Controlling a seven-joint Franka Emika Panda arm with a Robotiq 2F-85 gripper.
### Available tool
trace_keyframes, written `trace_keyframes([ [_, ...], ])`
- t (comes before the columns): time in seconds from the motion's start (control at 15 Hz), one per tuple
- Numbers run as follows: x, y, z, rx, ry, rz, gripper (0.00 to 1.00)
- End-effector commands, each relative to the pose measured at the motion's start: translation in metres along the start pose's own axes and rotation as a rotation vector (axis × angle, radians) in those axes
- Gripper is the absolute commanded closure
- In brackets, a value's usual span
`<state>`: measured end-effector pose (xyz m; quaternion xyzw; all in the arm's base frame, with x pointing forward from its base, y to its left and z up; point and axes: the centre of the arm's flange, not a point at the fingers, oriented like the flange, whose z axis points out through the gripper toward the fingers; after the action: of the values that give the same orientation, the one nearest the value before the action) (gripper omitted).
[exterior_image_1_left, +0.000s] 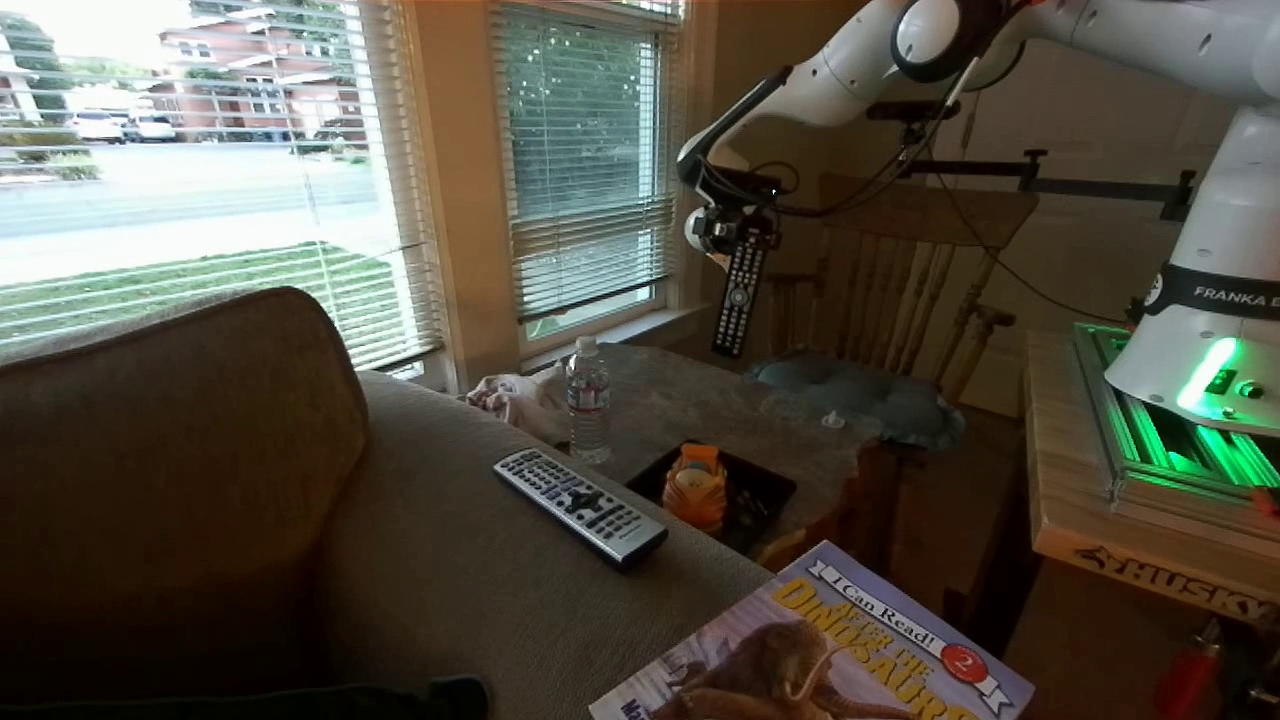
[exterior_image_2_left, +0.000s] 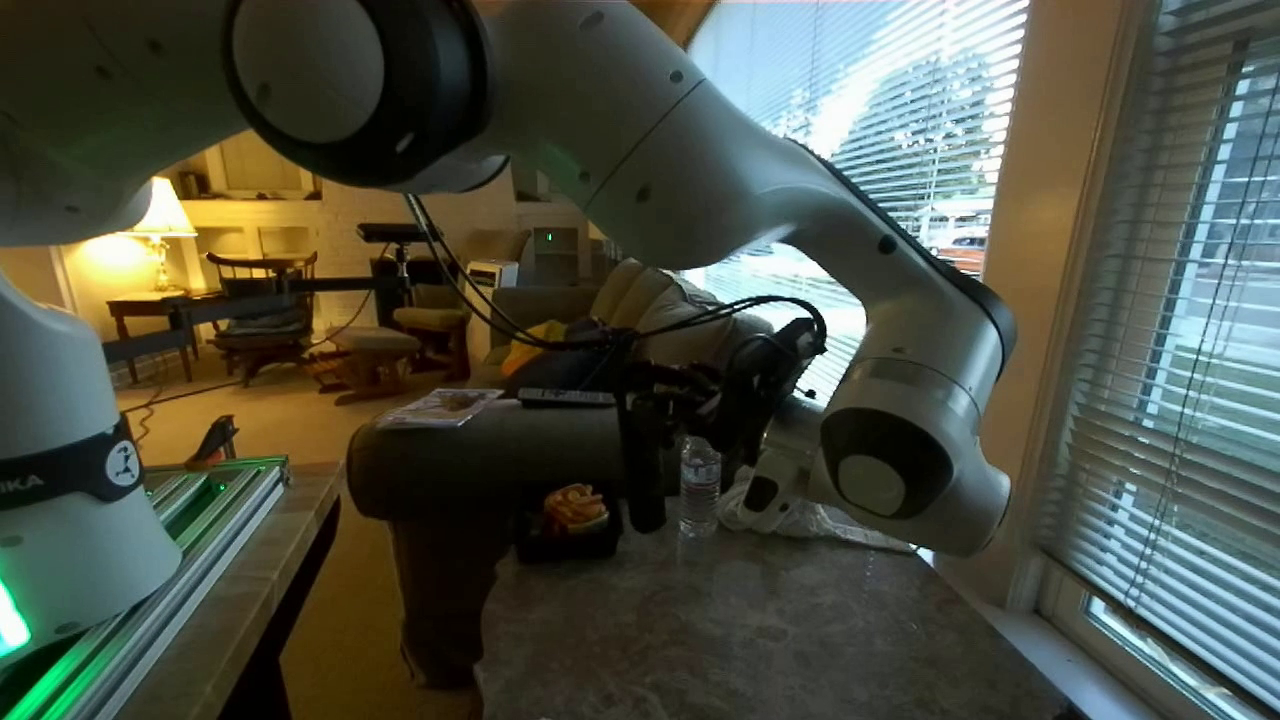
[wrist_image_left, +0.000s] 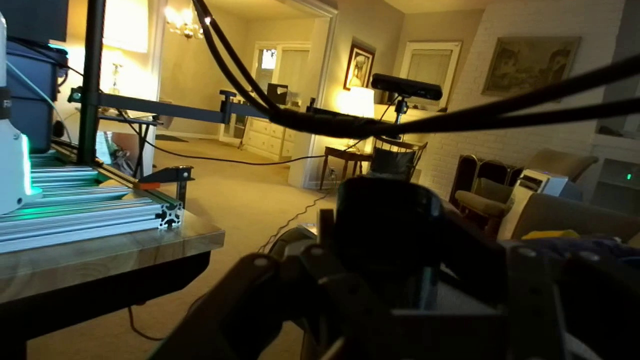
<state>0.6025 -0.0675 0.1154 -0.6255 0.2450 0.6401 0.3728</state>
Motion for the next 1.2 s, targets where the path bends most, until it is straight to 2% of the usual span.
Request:
trace_keyframes([
  [0.0,0.006,0.011,-0.011,0.023,0.052,-0.021,0.71],
  [0.27,0.014,0.019,-0.021,0.043,0.113,-0.12,0.71],
  [0.6,0.037,0.015,-0.028,0.072,0.186,-0.344,0.71],
  [1.13,0.061,0.015,-0.029,0.23,0.108,-0.663,0.71],
])
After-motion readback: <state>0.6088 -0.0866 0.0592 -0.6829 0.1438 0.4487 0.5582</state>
